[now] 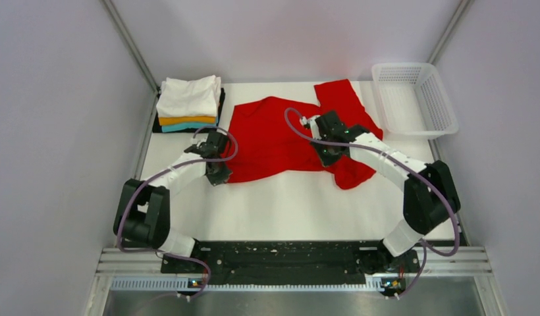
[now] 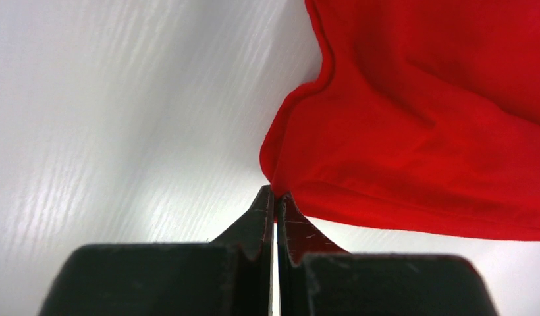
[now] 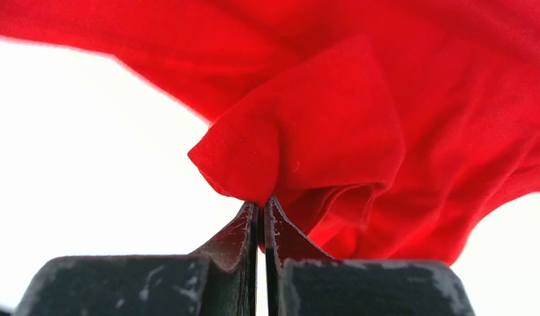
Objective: Fold and stack the t-shirts
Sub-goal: Flatten out the tshirt
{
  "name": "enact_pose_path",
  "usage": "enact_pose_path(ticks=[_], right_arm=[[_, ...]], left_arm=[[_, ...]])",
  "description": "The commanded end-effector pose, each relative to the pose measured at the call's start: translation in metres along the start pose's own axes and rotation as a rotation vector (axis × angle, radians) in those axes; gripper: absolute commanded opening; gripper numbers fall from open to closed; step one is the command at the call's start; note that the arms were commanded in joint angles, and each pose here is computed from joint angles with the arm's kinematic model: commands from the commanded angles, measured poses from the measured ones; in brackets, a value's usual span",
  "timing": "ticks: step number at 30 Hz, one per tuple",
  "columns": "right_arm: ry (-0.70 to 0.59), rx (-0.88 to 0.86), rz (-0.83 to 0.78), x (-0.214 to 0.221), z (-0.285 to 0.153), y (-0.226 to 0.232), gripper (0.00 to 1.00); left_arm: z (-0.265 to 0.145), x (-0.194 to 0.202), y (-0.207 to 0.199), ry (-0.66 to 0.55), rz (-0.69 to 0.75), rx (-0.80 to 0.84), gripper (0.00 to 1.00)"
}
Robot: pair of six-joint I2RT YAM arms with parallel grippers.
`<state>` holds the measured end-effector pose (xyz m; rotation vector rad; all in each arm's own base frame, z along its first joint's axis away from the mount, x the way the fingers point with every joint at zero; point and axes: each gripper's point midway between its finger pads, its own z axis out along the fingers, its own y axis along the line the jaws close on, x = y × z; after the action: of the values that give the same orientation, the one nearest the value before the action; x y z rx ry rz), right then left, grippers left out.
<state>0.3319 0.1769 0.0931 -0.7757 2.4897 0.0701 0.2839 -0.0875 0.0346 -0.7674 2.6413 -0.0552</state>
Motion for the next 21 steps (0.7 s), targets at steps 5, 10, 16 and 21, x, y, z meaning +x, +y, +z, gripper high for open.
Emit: enact_pose_path(ticks=[5, 10, 16, 21], right_arm=[[0.434, -0.311, 0.103, 0.114, -0.086, 0.108, 0.0], [0.636, -0.553, 0.067, 0.168, -0.138, 0.177, 0.0], [0.719, -0.563, 0.105, 0.195, -0.155, 0.177, 0.4], [0.538, -0.529, 0.118, 0.153, -0.152, 0.168, 0.88]], left_arm=[[-0.031, -0.008, 0.032, -0.039, 0.03, -0.075, 0.0], [-0.04, -0.01, 0.058, -0.04, 0.035, -0.146, 0.0], [-0.042, -0.006, 0.088, -0.028, 0.006, -0.219, 0.0], [-0.05, -0.003, 0.098, -0.008, -0.017, -0.261, 0.35]])
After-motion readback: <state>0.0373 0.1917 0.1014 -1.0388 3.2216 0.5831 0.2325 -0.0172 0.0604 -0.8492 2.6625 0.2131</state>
